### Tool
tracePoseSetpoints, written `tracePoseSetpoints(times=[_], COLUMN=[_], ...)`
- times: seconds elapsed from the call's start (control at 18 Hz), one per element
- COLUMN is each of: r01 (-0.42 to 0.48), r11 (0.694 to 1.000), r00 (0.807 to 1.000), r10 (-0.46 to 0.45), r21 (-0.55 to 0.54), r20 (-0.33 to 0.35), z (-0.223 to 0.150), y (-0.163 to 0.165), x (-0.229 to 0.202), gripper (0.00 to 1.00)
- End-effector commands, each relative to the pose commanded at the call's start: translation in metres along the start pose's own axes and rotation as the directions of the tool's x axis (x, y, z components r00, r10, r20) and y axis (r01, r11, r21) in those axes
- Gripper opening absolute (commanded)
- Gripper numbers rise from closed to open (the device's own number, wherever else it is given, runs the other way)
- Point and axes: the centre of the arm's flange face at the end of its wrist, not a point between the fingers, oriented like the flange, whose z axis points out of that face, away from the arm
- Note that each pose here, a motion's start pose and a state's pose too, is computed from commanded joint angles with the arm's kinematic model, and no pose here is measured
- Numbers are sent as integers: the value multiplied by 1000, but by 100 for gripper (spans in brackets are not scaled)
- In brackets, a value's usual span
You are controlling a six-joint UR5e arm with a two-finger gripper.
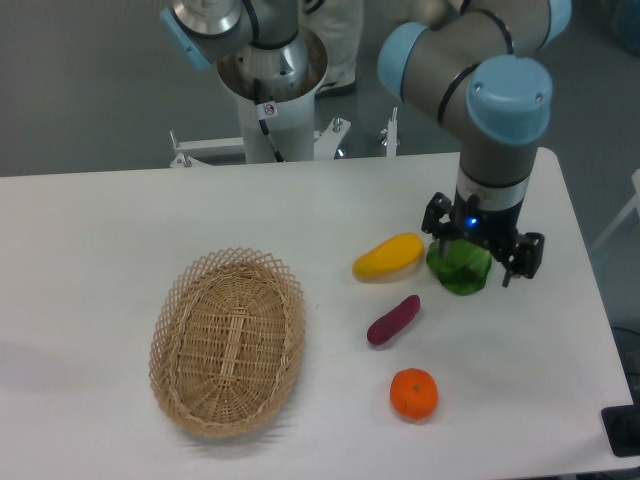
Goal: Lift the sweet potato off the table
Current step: 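Open the gripper to release the green bok choy onto the table, then move the gripper over the purple sweet potato and lower it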
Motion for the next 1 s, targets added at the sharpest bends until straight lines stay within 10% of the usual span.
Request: tracePoseSetpoints(times=[1.0], r01=[-107], r11=[989], r00=[994], r10=[104], r21=[-104], r20=[-29], z=[146], y=[-15], x=[64], gripper=[100])
